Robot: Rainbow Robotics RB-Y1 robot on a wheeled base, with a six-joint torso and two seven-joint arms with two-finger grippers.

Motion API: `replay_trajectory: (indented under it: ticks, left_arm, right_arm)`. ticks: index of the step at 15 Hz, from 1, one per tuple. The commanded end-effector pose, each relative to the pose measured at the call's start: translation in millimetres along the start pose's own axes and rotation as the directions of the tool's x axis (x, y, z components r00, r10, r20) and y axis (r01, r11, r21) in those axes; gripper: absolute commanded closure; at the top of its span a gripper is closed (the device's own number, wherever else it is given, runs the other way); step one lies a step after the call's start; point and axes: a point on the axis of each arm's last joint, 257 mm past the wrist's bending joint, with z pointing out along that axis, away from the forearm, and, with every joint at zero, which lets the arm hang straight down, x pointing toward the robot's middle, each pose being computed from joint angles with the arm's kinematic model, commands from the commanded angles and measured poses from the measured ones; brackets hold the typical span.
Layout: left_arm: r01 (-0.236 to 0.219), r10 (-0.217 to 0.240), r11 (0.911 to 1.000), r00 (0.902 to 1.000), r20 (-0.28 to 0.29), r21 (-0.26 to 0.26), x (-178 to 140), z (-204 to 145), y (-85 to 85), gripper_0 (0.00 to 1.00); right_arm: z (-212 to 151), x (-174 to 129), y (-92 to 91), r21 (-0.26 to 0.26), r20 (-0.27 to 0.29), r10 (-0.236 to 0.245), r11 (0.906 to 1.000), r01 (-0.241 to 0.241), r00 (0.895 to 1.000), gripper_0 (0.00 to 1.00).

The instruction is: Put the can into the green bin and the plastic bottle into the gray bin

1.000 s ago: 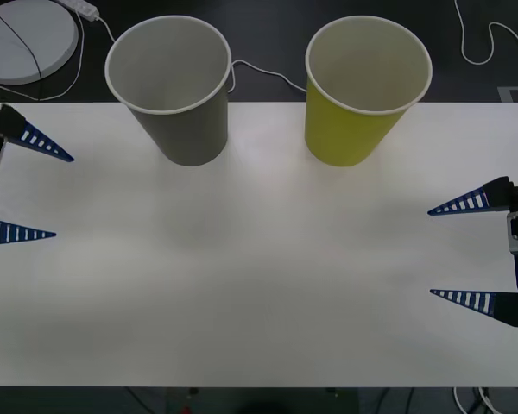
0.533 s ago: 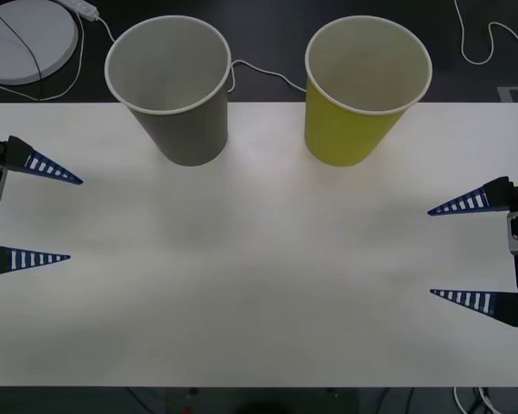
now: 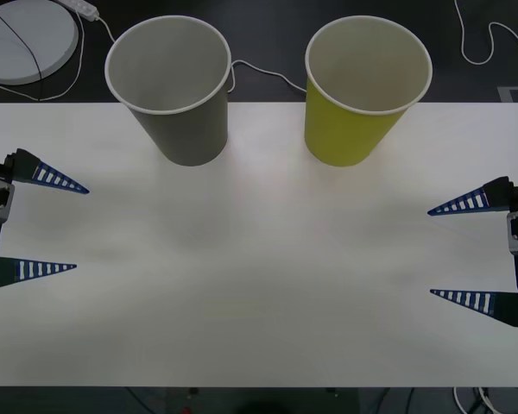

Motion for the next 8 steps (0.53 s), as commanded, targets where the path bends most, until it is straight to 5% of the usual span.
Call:
replay_trajectory:
  ticks: [1, 8]
  left_arm:
    - [0.004, -0.004, 1.0, 0.9998, 0.018, -0.008, -1.1, 9.5, -2.5, 0.0]
    - [0.003, -0.003, 1.0, 0.9997, 0.026, -0.002, -1.7, 11.5, -6.1, 0.0]
  right_arm:
    - [0.0, 0.0, 0.0, 0.0, 0.0, 0.0, 1.0, 0.0, 1.0, 0.0]
    - [0.0, 0.0, 0.0, 0.0, 0.0, 0.0, 1.0, 0.0, 1.0, 0.0]
